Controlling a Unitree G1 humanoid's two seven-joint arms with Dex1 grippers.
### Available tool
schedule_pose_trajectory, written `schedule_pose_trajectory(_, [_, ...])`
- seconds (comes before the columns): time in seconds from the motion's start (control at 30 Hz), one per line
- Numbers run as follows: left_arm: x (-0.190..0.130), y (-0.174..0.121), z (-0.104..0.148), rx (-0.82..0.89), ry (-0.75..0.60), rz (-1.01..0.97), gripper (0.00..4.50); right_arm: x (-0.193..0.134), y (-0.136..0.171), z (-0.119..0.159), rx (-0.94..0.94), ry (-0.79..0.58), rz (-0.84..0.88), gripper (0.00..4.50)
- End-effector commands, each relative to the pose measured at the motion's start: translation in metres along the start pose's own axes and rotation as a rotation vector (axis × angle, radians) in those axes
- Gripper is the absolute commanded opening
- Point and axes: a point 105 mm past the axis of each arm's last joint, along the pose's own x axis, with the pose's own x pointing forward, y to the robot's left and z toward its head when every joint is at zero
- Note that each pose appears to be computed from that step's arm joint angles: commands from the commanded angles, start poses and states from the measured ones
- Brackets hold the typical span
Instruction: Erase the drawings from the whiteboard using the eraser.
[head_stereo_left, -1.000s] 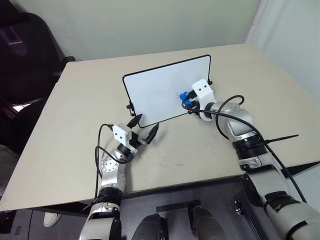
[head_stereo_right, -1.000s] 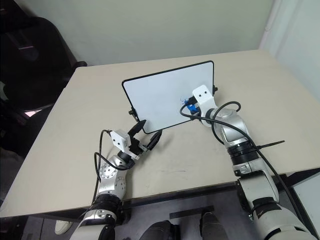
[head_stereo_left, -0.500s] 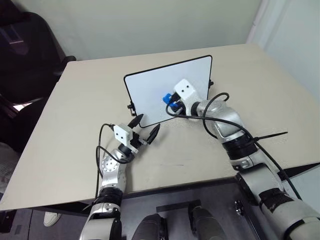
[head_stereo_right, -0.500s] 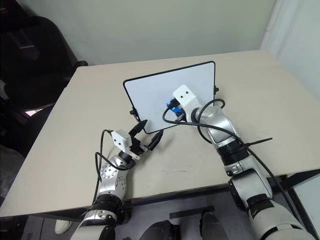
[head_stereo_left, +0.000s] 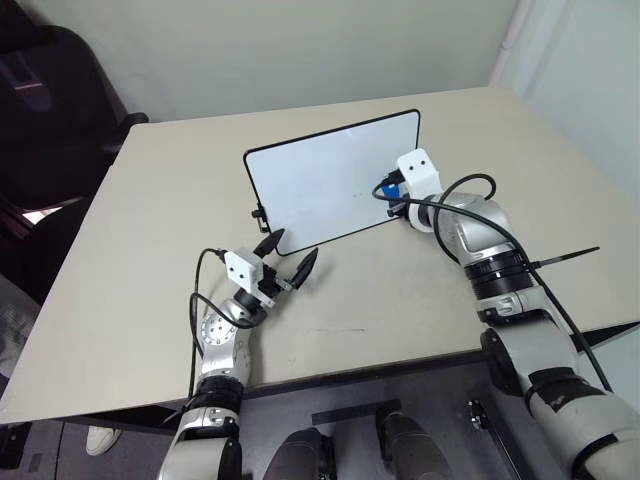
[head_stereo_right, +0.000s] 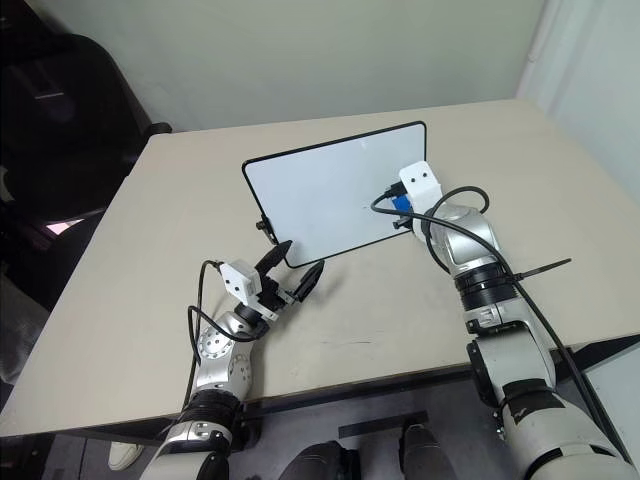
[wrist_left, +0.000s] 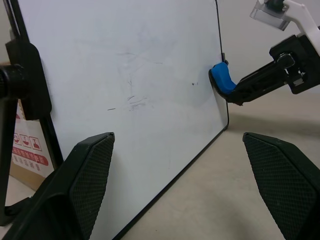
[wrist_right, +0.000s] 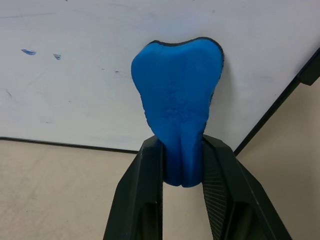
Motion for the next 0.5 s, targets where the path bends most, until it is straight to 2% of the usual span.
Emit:
schedule_pose_trajectory(0.03, [-0.005,-0.004,-0.011,-0.049,0.014,0.019,4.5,-0.01,0.034,0.028,-0.078,-0.1,0.118,1.02])
schedule_pose_trajectory(0.1, [-0.005,-0.005,-0.011,-0.05,0.014,0.018,4.5,-0.011,0.047,0.028,-0.1,-0.099,0.16,1.02])
schedule_pose_trajectory(0.27, [-0.004,-0.005,-0.012,-0.049,0.014,0.019,4.5,-0.011,0.055,0.024,-0.113,-0.082,0.191,1.02])
schedule_pose_trajectory(0.5, [-0.004,-0.005,-0.012,-0.045,0.012,0.025,4.5,-0.005,0.039,0.016,-0.092,-0.036,0.135,1.02])
